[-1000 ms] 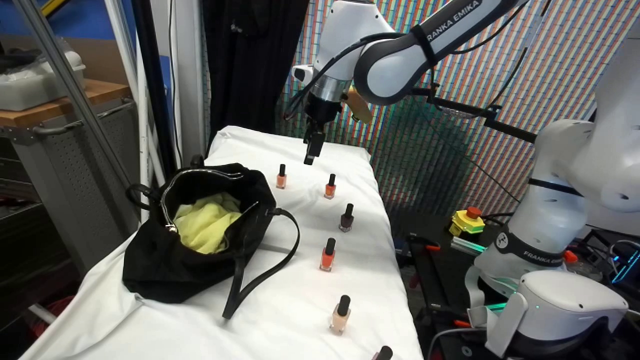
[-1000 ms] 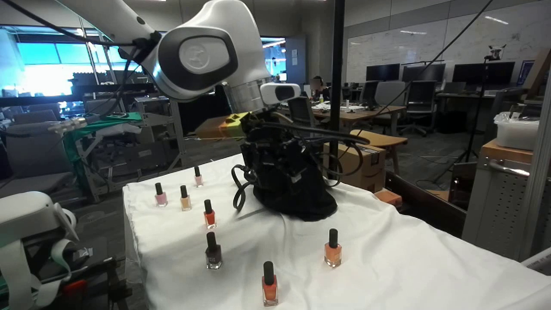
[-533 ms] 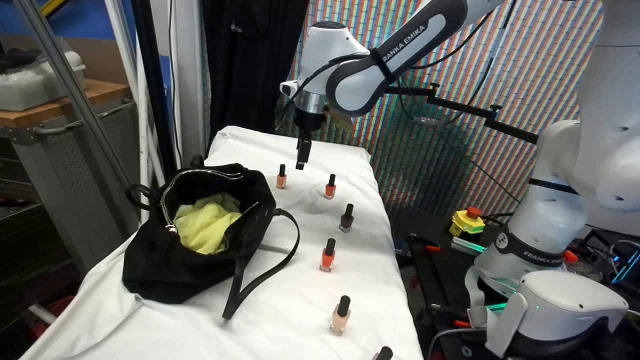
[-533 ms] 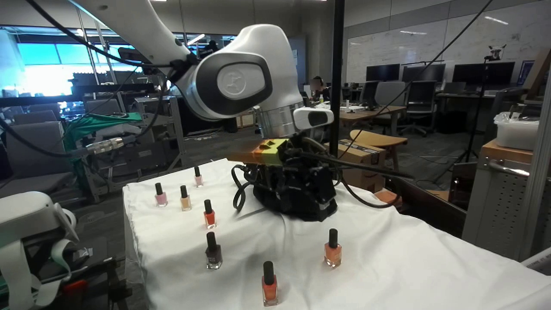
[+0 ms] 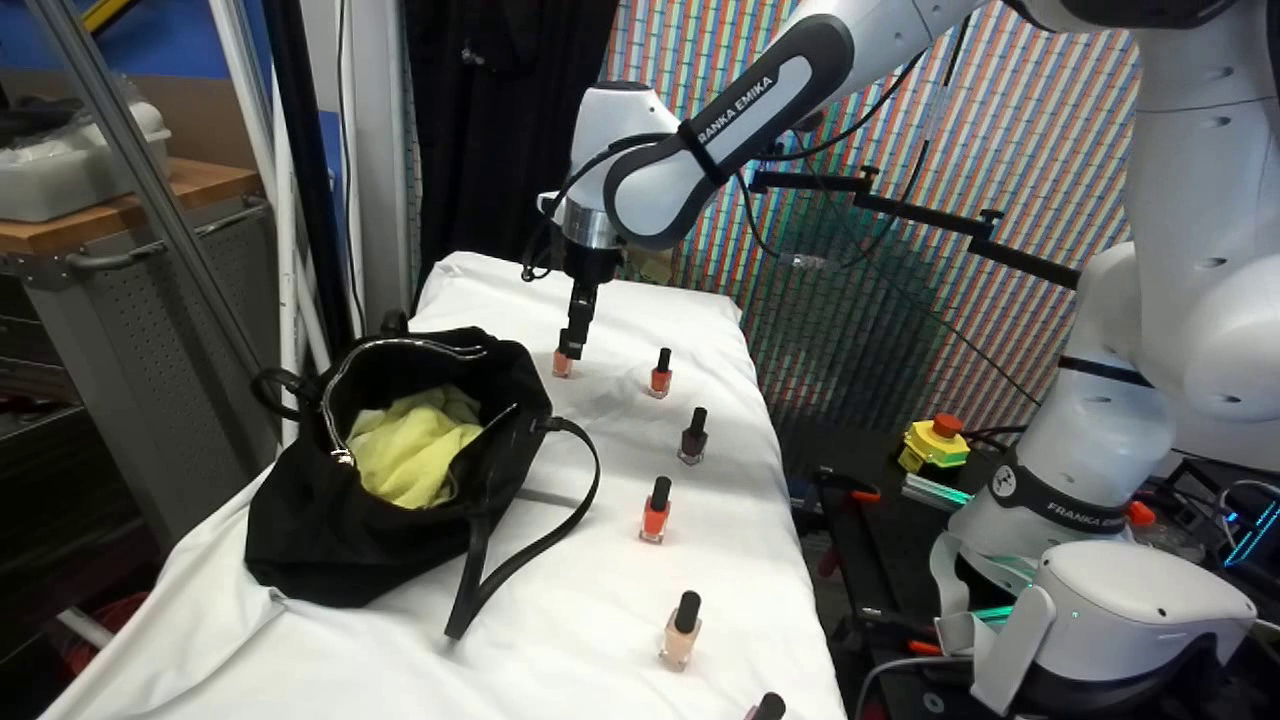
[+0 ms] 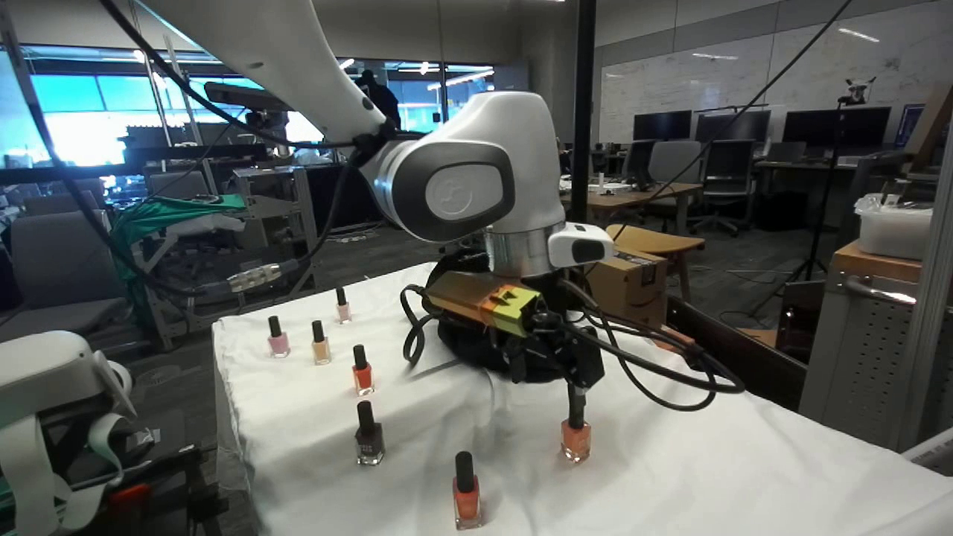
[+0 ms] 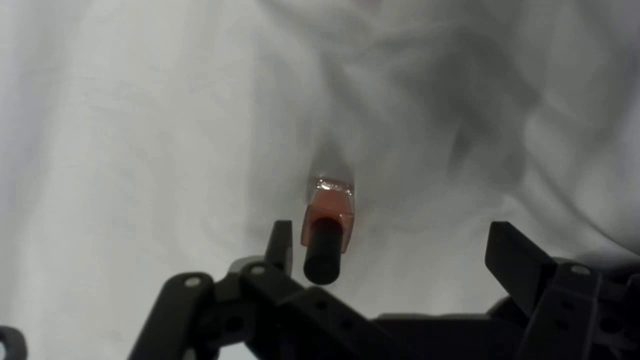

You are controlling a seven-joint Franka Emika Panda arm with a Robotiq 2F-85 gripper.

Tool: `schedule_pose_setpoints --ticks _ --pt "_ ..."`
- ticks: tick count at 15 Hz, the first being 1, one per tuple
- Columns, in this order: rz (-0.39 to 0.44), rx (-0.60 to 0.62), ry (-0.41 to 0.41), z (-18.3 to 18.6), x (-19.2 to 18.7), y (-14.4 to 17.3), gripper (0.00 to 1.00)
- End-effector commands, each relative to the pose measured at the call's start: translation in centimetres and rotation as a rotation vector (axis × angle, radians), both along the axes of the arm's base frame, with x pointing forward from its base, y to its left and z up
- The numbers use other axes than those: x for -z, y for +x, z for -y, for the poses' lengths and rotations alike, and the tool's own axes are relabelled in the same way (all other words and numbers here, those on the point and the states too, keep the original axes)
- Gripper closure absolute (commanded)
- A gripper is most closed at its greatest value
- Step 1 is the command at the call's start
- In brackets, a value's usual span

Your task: Place the nail polish bottles inside the black bag from right to left

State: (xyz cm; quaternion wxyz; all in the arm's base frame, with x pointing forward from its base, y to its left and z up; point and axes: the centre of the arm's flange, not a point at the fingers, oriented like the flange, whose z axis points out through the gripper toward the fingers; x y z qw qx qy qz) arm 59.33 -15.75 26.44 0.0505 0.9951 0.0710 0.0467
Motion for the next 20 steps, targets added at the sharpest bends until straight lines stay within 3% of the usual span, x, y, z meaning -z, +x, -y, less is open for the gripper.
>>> schedule_pose_setpoints --ticks 1,20 --pt "0.001 0.023 0.026 1.6 0.9 2.5 0.00" --pt "-0.065 0.049 0.036 3.8 6.2 4.9 0.00"
